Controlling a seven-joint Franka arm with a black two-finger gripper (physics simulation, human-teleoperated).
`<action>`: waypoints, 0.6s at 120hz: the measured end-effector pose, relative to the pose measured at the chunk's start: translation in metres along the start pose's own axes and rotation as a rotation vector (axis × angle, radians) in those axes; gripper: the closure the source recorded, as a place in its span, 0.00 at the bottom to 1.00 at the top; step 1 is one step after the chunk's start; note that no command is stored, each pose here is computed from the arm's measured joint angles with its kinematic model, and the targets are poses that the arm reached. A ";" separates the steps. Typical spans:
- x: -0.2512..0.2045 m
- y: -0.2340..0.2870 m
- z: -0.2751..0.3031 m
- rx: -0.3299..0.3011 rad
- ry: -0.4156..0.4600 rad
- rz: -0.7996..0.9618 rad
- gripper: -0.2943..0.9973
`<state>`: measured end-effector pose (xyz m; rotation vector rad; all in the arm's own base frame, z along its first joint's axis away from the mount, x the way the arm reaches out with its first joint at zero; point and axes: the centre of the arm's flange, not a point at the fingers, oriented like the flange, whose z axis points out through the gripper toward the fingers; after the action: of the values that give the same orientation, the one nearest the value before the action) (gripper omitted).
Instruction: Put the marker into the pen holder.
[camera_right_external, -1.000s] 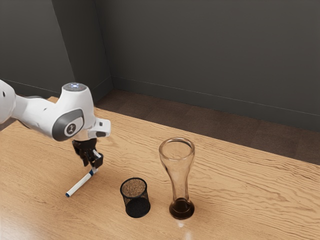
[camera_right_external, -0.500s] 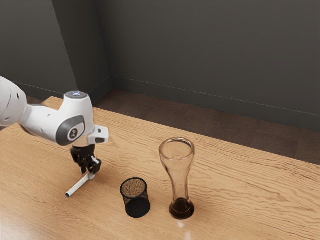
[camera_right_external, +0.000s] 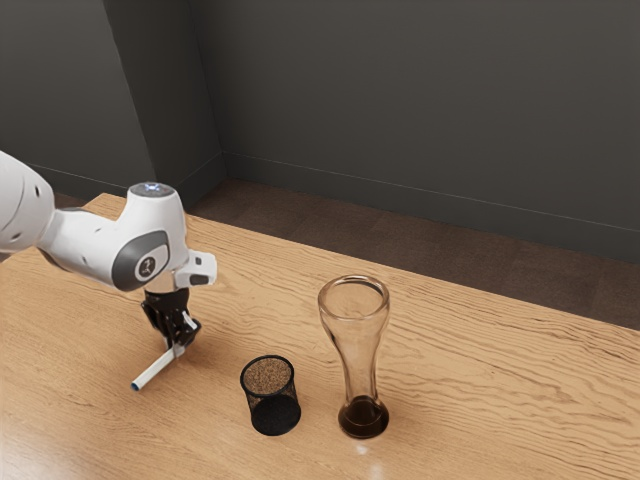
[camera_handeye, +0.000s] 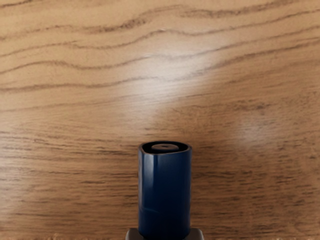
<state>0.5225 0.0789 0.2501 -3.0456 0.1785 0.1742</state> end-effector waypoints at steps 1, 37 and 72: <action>0.000 0.000 -0.001 0.001 0.003 0.000 0.79; -0.016 0.047 -0.157 0.007 0.261 0.039 0.84; -0.026 0.145 -0.219 -0.064 0.369 0.169 0.84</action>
<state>0.5033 -0.0820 0.4586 -3.0940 0.4619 -0.3821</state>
